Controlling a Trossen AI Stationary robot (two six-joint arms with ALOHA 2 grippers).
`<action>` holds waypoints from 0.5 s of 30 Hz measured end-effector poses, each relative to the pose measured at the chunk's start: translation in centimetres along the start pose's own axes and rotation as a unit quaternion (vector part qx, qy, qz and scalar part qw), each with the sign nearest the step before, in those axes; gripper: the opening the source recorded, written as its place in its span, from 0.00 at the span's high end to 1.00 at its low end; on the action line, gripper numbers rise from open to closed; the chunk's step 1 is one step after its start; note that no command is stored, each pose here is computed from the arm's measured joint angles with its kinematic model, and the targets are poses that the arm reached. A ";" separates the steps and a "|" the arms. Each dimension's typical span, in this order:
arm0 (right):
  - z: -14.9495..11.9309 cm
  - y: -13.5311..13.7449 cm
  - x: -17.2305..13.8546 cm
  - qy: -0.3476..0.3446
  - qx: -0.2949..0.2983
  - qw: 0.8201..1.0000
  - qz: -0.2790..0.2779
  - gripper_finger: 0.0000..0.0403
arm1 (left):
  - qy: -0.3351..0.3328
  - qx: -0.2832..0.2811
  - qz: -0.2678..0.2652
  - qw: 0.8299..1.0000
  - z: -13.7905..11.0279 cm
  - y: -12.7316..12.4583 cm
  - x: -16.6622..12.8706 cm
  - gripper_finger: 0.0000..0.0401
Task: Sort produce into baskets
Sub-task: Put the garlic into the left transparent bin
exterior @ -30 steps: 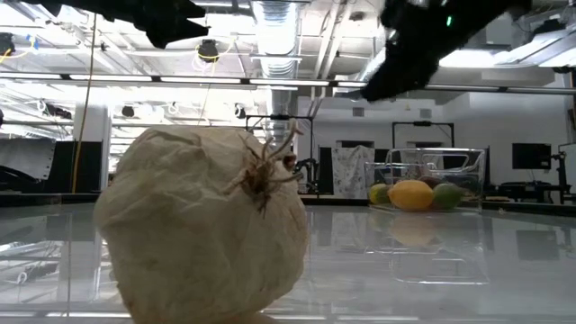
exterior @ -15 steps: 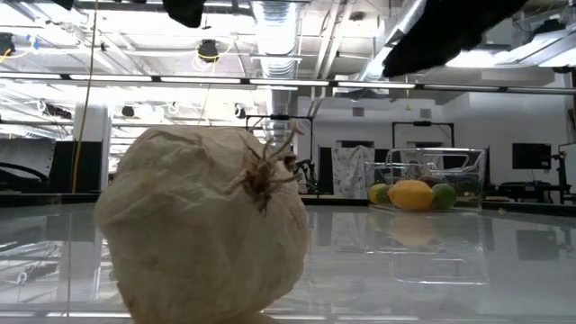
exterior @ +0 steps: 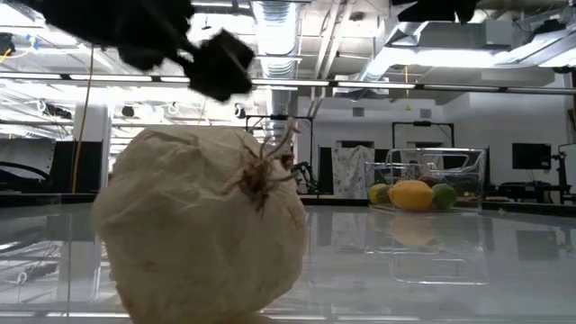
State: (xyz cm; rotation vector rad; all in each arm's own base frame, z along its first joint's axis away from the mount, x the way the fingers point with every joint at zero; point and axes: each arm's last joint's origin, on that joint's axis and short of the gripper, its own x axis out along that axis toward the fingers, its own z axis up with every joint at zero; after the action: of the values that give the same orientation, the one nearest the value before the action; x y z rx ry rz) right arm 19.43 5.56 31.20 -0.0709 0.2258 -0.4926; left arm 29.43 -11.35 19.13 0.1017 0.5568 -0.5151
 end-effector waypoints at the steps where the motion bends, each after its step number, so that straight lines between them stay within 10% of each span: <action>1: -0.1 0.0 0.1 -0.006 0.008 1.000 -0.003 0.25 | 0.008 -0.003 -0.007 1.000 -0.2 0.0 0.9 0.28; 15: -2.0 1.5 1.6 0.014 0.014 1.000 -0.013 0.25 | 0.026 0.055 -0.121 0.991 0.3 -2.3 8.9 0.28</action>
State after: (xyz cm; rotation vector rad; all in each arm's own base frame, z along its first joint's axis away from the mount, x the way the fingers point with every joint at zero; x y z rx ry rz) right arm 21.03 6.13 28.78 -0.0400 0.2466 -0.5231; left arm 34.94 -17.30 14.81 0.1545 0.5955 -0.7813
